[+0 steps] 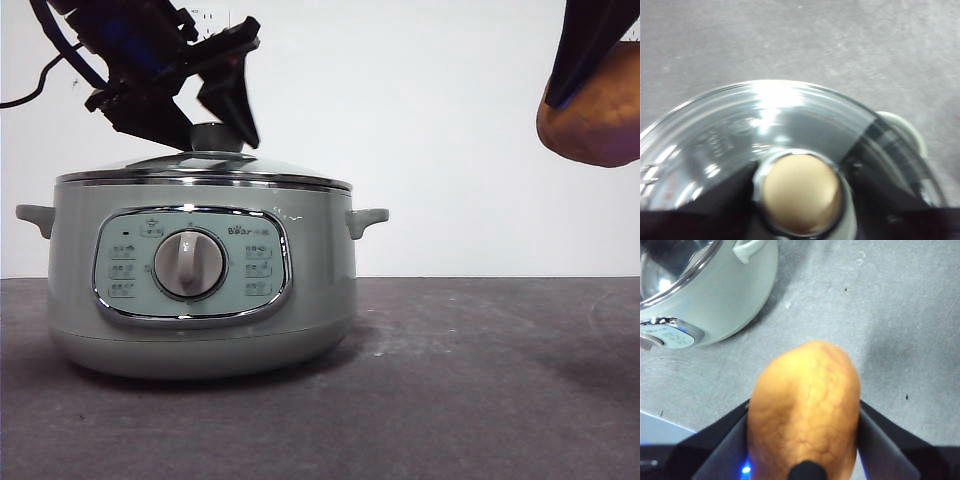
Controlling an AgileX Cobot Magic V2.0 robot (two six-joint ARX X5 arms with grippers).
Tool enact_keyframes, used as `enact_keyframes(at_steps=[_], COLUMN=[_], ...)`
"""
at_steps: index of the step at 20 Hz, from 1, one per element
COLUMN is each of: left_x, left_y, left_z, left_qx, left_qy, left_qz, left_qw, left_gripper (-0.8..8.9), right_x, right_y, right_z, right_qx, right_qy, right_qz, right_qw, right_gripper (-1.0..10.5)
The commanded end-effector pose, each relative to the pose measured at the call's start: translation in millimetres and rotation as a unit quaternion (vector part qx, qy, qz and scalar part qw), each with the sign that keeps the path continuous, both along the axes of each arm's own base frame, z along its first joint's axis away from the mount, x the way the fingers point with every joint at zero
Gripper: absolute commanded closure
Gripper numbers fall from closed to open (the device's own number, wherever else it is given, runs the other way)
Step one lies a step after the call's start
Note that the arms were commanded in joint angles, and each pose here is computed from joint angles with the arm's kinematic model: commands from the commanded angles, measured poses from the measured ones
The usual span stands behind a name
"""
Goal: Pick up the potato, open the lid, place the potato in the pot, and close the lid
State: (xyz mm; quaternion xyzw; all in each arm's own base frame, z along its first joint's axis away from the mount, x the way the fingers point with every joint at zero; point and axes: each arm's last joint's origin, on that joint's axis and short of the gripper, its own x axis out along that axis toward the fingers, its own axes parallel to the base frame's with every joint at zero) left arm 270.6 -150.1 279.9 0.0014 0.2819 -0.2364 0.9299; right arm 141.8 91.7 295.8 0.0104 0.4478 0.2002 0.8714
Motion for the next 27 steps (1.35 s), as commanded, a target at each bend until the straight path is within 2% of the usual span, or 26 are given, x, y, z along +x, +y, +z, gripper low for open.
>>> enact_keyframes(at_steps=[1,7,11,14,19,22,27], left_x=[0.6,0.4,-7.2,-21.1,-65.1,-102.3,-162.5], left_y=[-0.4,1.3,5.5,13.2,37.8,59.0,95.0], left_z=[-1.5,-0.2,16.0,39.6,83.6,103.2,116.7], left_qx=[0.01,0.028,0.011,-0.013,-0.03,-0.037,-0.033], left_qy=[0.0,-0.011,-0.041,-0.084,-0.159,-0.182,-0.205], left_qz=[0.0,0.015,0.017,0.018,0.015,0.025,0.064], left_qw=[1.0,0.999,0.999,0.996,0.987,0.982,0.976], left_gripper=[8.25,8.22,8.22,8.22,8.22,8.22,8.22], right_x=[0.2,0.5,2.5,4.3,13.2,30.2,75.8], right_y=[0.0,0.2,1.5,2.9,9.2,23.0,74.7], right_z=[0.7,1.0,3.1,4.7,9.4,11.6,18.1], right_qx=[0.001,0.002,0.014,0.023,0.051,0.077,0.055], right_qy=[-0.003,-0.004,-0.016,-0.027,-0.06,-0.05,-0.043], right_qz=[-0.004,-0.004,-0.008,-0.007,-0.001,0.029,0.092], right_qw=[1.0,1.0,1.0,0.999,0.997,0.995,0.993], right_gripper=[9.6,9.6,9.6,9.6,9.6,9.6,9.6])
